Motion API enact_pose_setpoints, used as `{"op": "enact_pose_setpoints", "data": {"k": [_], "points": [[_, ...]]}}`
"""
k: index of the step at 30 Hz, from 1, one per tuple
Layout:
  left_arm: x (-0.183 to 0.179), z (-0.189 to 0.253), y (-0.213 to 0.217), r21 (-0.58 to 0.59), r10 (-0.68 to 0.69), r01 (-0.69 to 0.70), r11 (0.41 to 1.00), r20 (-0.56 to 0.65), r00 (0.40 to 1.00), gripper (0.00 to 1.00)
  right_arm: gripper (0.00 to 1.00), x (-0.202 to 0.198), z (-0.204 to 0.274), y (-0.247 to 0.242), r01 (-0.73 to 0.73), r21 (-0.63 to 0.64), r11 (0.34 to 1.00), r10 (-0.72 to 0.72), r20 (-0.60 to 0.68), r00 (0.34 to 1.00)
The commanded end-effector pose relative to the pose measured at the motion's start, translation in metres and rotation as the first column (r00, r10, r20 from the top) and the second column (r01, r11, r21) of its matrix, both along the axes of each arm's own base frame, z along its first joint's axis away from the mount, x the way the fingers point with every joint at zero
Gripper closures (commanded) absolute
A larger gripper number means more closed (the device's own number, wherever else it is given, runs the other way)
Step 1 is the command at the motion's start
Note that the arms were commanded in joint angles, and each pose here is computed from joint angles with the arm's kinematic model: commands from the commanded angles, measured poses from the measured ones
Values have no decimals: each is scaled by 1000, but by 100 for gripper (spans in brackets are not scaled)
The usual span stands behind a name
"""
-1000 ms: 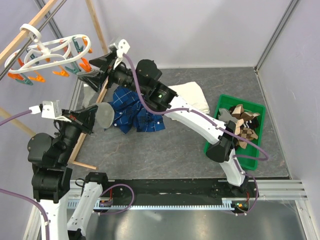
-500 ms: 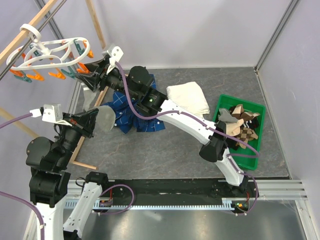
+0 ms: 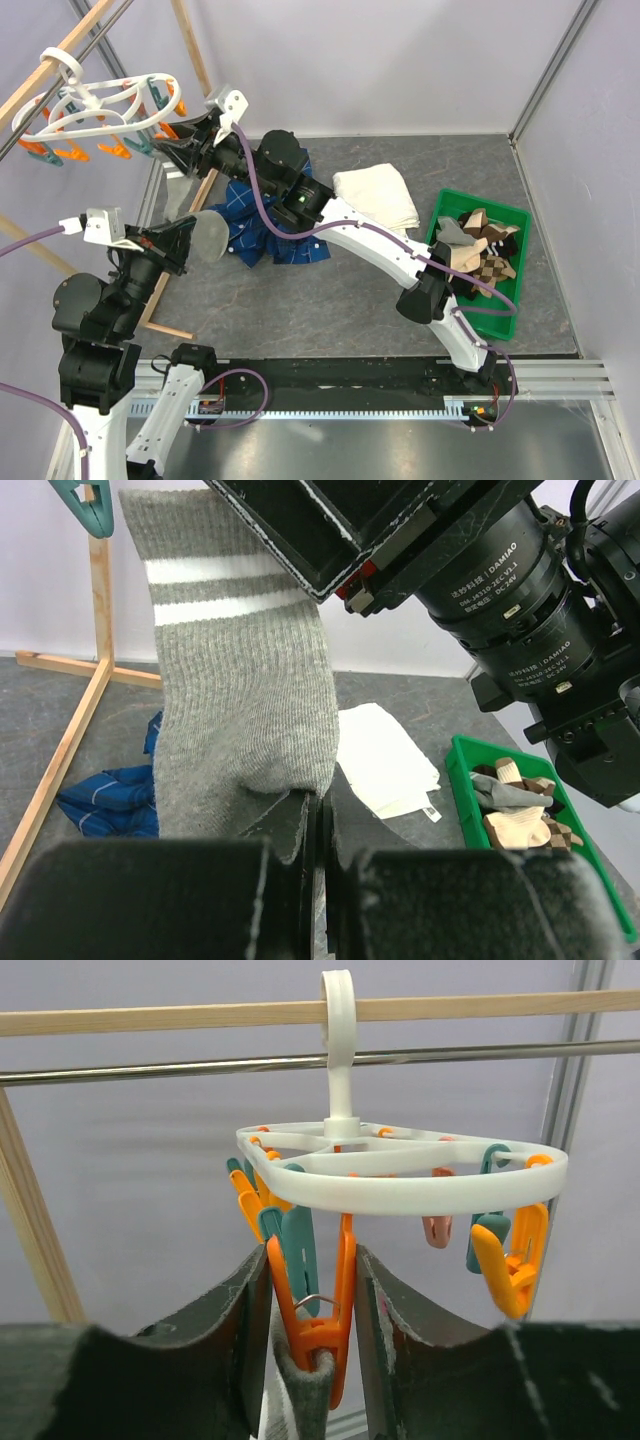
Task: Remove the socks clipped to the hanger
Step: Remove the sock from the hanger.
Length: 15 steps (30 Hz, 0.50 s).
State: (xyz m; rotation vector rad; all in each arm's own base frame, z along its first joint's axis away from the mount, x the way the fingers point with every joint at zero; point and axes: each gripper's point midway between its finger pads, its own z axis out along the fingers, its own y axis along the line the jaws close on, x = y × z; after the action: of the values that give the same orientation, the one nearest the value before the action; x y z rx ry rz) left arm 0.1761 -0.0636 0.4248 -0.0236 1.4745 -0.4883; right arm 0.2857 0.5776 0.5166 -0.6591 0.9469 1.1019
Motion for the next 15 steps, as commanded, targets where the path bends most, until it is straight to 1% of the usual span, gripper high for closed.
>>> {"op": "enact_pose_setpoints", "data": {"k": [1, 3, 4, 6, 7, 8, 9, 11, 12, 13, 15], "points": [[5, 4, 0, 29, -1, 0, 1000, 21, 1000, 98, 58, -3, 29, -10, -5, 81, 997, 1, 54, 999], [6, 3, 0, 31, 0, 0, 1000, 18, 1000, 98, 55, -3, 30, -10, -7, 87, 996, 2, 58, 998], [8, 3, -1, 30, -2, 2, 1000, 15, 1000, 98, 50, -2, 28, -8, -9, 88, 996, 4, 55, 998], [8, 3, -1, 31, -5, 5, 1000, 13, 1000, 98, 46, -1, 32, -10, -12, 105, 994, 7, 53, 999], [8, 3, -2, 30, -8, 8, 1000, 14, 1000, 98, 47, -1, 32, -10, -15, 107, 994, 9, 50, 999], [8, 3, -3, 30, -11, 11, 999, 14, 1000, 98, 53, -1, 33, -10, -17, 111, 994, 12, 48, 999], [8, 4, -3, 30, -11, 11, 999, 14, 1000, 98, 68, -2, 34, -11, -22, 116, 993, 16, 51, 999], [7, 4, -3, 30, -14, 14, 999, 16, 1000, 98, 78, -3, 35, -11, -28, 121, 992, 22, 53, 998], [8, 4, -3, 30, -14, 14, 999, 14, 1000, 98, 92, -3, 37, -12, -31, 127, 991, 24, 57, 998], [7, 5, -4, 30, -17, 17, 999, 19, 1000, 98, 100, -5, 38, -12, -34, 130, 991, 26, 62, 998], [9, 3, -4, 33, -17, 17, 999, 10, 1000, 98, 100, -5, 41, -14, -35, 134, 990, 26, 62, 998]]}}
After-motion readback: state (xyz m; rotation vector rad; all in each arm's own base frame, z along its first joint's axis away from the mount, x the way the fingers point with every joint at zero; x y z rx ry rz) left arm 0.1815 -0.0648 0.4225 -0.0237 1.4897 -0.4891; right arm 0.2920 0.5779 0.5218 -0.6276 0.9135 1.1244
